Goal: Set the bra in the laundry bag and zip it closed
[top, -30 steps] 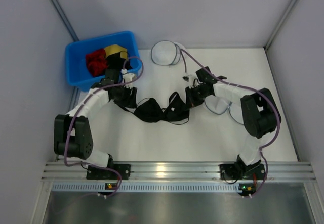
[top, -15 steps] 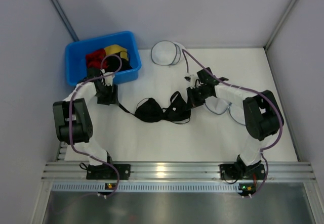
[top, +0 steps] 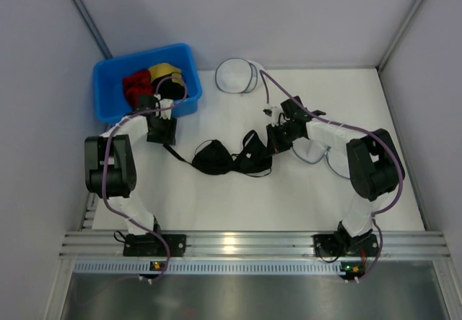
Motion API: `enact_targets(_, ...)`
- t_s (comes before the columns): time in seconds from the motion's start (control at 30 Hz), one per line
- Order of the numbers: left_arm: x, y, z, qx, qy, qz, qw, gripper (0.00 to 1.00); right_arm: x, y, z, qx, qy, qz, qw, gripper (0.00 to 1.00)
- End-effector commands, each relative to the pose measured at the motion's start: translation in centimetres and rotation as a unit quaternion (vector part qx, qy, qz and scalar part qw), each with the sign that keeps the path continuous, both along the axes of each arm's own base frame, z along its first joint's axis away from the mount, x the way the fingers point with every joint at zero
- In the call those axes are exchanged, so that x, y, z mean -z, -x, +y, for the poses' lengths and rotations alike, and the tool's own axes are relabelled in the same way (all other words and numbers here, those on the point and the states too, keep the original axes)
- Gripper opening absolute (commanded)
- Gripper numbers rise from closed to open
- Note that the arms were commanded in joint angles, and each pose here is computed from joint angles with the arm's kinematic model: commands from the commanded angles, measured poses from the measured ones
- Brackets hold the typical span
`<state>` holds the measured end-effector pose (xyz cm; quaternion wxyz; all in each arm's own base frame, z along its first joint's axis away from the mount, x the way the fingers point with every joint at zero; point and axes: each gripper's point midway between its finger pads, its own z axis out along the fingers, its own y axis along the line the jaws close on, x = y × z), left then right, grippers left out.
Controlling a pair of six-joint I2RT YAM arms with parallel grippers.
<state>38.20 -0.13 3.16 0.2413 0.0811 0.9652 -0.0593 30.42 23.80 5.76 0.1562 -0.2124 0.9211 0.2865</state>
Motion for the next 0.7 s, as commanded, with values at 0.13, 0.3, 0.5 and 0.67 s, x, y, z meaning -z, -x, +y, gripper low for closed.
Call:
enact_targets(0.13, 3.1, 2.2, 2.4, -0.016, -0.059, 0.041, 0.997, 0.33, -2.0, -1.2, 0.2, 0.000, -0.012, -0.038, 0.999, 0.00)
enact_targets(0.3, 3.6, 7.0, 3.6, -0.019, -0.054, 0.078, 0.995, 0.22, -2.4, -0.9, 0.1, -0.001, -0.014, -0.043, 0.999, 0.00)
enact_targets(0.5, 3.9, 10.2, 4.6, -0.018, -0.040, 0.091, 0.995, 0.00, -2.3, -0.6, 0.2, -0.004, -0.018, -0.037, 0.999, 0.00)
enact_targets(0.67, 2.3, 10.7, 4.1, 0.004, -0.026, 0.059, 0.998, 0.00, -2.6, -0.5, 0.3, -0.005, -0.023, -0.040, 0.999, 0.00)
